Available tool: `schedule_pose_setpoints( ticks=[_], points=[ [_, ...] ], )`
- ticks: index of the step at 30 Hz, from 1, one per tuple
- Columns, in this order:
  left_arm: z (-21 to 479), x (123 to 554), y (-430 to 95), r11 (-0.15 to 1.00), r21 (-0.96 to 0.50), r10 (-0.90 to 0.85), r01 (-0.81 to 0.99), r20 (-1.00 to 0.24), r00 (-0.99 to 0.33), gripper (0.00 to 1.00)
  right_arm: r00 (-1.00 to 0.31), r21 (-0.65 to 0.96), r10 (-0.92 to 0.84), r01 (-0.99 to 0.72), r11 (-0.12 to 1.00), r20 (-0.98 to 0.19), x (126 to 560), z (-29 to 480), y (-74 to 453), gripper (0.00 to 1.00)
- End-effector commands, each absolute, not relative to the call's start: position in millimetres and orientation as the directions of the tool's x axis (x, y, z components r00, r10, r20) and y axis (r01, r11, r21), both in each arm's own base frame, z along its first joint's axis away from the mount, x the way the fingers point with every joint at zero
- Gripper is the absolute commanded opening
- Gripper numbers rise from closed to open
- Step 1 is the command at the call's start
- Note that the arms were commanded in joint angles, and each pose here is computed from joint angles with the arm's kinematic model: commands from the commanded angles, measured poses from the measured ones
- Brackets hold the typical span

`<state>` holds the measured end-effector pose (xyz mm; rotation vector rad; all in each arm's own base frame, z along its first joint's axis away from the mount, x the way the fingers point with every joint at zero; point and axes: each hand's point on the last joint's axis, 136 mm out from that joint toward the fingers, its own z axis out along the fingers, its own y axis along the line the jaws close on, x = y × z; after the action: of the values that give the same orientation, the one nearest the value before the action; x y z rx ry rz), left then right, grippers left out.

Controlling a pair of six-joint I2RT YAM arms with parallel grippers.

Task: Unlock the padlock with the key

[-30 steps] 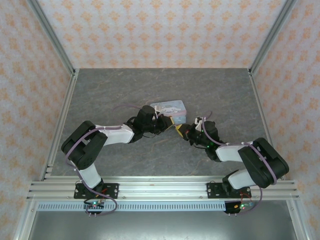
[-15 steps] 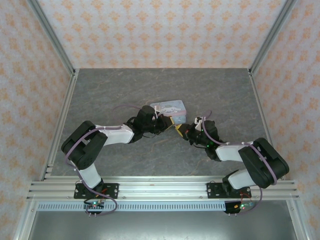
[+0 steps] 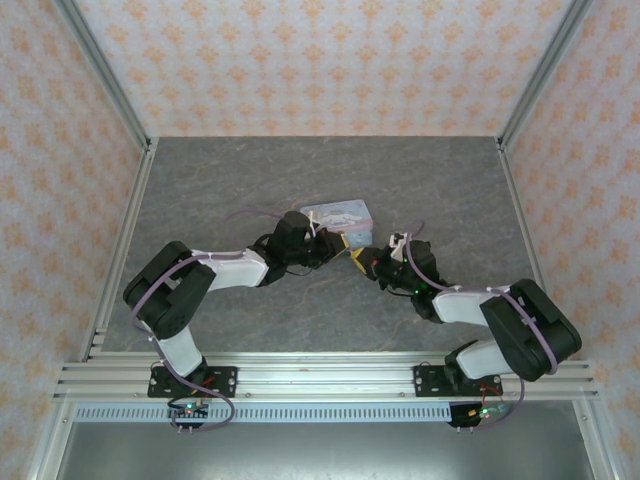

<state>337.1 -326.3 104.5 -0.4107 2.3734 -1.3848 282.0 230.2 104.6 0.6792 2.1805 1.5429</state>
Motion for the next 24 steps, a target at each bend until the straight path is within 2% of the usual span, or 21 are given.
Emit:
schedule_pose_setpoints(
  ticks=[1,15,24],
  points=[
    [101.3,337.6,-329.3,0.471,-0.88,-0.414,-0.058,-0.163,-0.896,0.0,-0.817,0.956,0.573,0.106,0.274,-0.073,282.0,116.8,233.4,0.0],
    [101.5,333.4,-330.2,0.467,-0.883,-0.402,-0.05,-0.162,-0.901,0.0,-0.81,0.963,0.581,0.087,0.255,-0.081,287.8,123.3,235.5,0.0],
    [113.1,331.6,-334.5,0.419,-0.907,-0.404,-0.035,-0.152,-0.902,0.0,-0.804,0.973,0.587,0.053,0.224,-0.092,296.2,133.3,239.5,0.0]
  ],
)
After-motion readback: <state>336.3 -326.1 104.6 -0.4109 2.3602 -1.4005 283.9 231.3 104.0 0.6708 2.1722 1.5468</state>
